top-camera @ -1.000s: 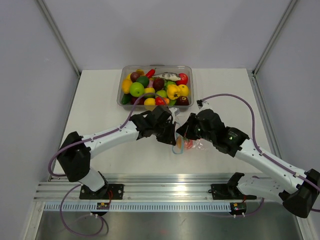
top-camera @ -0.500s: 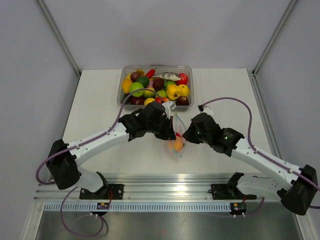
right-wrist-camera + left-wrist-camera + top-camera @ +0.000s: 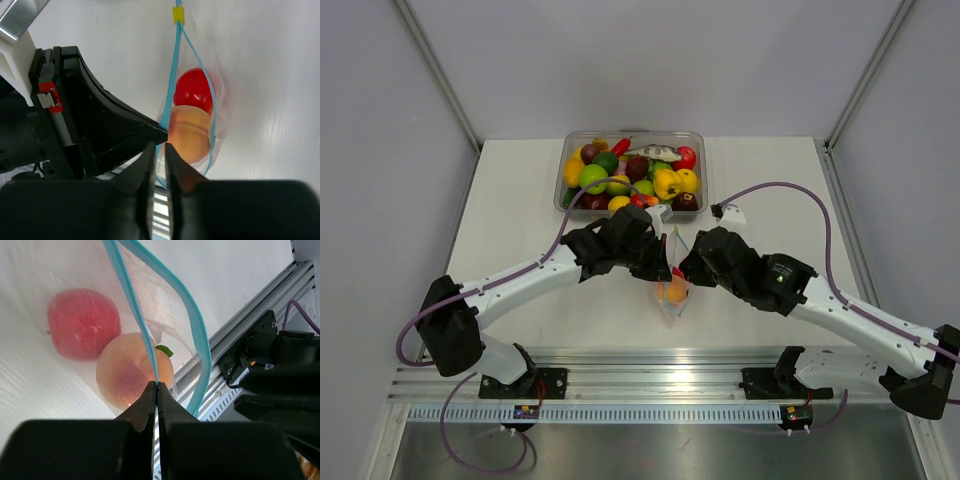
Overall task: Place the food in the zip-top bag and seal the zipper
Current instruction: Adjust the zipper food storage bag at the center of the board.
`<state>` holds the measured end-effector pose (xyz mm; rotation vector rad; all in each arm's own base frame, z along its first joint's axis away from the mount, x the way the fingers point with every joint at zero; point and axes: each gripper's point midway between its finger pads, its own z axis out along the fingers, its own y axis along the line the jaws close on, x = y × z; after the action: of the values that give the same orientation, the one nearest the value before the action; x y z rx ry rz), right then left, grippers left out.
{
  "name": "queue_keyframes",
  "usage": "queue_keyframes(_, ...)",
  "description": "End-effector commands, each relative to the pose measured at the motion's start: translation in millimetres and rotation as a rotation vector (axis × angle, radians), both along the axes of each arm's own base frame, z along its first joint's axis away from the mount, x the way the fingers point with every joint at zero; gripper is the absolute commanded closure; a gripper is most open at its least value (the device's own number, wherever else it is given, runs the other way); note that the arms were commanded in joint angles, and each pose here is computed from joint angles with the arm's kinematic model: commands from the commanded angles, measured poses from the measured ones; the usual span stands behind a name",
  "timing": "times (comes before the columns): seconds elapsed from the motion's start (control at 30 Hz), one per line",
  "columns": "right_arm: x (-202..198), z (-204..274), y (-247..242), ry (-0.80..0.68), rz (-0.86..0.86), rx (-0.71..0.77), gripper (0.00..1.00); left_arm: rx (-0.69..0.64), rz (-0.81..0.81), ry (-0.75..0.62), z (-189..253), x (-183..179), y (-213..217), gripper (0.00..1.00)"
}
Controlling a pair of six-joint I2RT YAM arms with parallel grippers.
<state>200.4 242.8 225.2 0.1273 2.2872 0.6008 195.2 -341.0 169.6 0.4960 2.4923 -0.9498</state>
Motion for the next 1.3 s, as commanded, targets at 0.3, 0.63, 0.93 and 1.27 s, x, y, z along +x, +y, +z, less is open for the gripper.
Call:
queue_keyframes(0.3,22.7,-42.8,23.1,0.022,-0.048,-0.074,1.00,-0.053,-0.019,-0.034,13.9,6.9,-5.4,1.00)
queue_keyframes(0.63,14.1,-81.5,34.2,0.104,0.021,-0.067,1.00,-0.061,-0.027,-0.021,10.9,6.0,-3.6,1.00)
queue_keyframes(0.93,-3.3,-102.4,32.2,0.166,0.066,-0.052,1.00,-0.082,-0.027,-0.004,8.5,5.6,-5.2,1.00)
queue_keyframes(1.27,-0.6,-43.7,23.0,0.057,0.072,0.003,1.00,-0.071,-0.029,0.004,3.7,5.1,-3.4,1.00)
